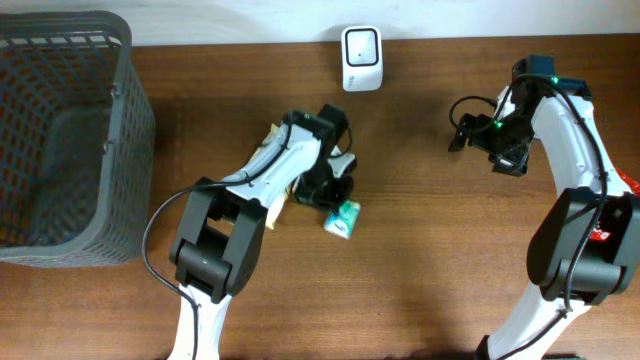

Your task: Scan the item barcode

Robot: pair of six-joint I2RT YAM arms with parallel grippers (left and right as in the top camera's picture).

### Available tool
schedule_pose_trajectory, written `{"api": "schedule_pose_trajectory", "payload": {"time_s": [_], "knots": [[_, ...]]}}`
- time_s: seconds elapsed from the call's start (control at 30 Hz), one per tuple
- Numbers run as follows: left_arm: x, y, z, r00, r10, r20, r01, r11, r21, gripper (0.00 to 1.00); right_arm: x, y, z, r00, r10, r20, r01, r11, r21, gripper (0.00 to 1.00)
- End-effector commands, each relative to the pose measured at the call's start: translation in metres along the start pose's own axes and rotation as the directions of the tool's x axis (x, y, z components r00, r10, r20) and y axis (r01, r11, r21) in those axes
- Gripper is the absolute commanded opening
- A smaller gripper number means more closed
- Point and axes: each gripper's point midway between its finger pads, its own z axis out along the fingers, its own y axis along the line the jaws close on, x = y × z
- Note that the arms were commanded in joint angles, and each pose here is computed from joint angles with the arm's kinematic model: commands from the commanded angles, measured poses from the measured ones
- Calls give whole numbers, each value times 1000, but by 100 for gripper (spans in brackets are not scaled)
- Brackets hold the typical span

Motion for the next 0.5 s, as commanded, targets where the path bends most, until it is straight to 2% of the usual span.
{"api": "schedule_pose_trajectory", "payload": {"time_s": [0.0, 0.07, 0.13, 0.27, 0.47], "knots": [[-32, 42, -55, 989, 26, 143, 29, 929, -368, 0, 0, 2, 0, 1000, 4, -1, -4, 1000, -5, 98], [-47, 46, -85, 971, 74, 228, 59, 847, -528, 0, 0, 2, 0, 1000, 4, -1, -4, 1000, -5, 98], [-54, 43, -90, 961, 115, 253, 58, 806, -589, 0, 0, 2, 0, 1000, 4, -1, -4, 1000, -5, 98], [-67, 31, -90, 939, 198, 280, 52, 724, -688, 0, 0, 2, 0, 1000, 4, -1, -4, 1000, -5, 98], [-90, 7, -61, 907, 304, 293, 38, 633, -773, 0, 0, 2, 0, 1000, 4, -1, -4, 1000, -5, 98]]}}
